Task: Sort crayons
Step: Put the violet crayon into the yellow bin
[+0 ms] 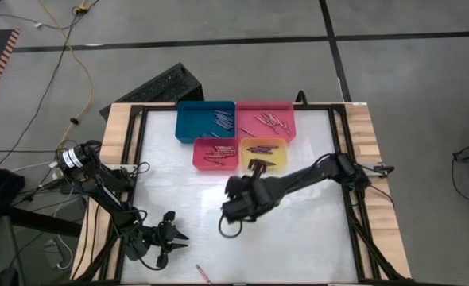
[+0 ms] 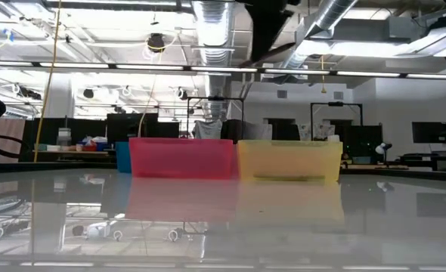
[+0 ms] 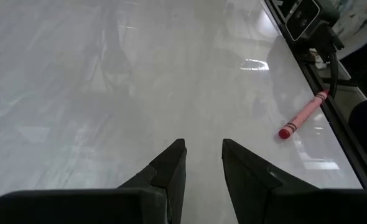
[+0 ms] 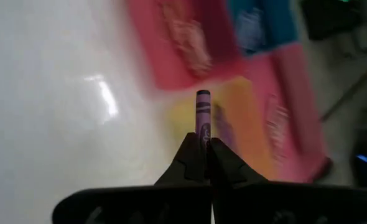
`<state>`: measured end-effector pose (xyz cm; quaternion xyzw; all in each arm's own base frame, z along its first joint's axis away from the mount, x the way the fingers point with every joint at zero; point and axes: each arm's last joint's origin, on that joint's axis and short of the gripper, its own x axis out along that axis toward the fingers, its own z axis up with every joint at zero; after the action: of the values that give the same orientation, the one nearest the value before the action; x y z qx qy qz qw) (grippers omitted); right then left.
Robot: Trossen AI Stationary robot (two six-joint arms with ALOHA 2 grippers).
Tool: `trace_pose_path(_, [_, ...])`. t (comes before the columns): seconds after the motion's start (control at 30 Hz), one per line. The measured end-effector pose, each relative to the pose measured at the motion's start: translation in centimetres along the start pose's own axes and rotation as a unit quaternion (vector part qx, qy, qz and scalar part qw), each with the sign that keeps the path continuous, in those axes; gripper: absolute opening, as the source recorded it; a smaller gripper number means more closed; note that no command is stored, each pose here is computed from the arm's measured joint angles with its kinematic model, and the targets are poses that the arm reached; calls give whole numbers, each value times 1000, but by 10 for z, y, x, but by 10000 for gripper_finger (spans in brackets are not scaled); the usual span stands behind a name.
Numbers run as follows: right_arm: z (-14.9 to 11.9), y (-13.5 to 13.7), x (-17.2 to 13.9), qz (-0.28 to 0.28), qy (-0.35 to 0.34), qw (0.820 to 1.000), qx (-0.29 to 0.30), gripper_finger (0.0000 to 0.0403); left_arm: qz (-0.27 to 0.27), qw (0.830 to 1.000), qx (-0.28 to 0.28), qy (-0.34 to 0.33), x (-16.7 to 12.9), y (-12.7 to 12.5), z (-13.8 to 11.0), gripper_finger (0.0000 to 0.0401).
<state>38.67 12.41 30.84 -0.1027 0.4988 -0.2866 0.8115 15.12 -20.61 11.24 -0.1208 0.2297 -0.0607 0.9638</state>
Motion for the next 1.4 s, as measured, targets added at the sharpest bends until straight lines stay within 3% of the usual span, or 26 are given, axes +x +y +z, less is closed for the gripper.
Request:
trace_pose_path(0.13, [-4,-29,0,-55,30,998,-1,3,1,1000,1,1,0,0,0,94])
trace_pose_path(0.23, [-5,-45,4,-66,36,997,-4,3,1,1000,1,1,0,0,0,94])
trace_pose_path(0.53, [-38,-94,49,-102,102,989,20,3,6,1000,-8,7,0,1,-2,94])
trace_pose_path(0.73, [-75,-118,80,-63,119,987,86,3,10,1000,-3,11,0,2,-3,94])
trace_pose_path(0.97, [-102,-126,115,48,59,988,136,3,28,1000,-5,-4,0,4,-2,94])
trace_pose_path(1.4, [-103,-141,172,151,-1,972,183,18,40,999,-6,-15,0,4,-1,94])
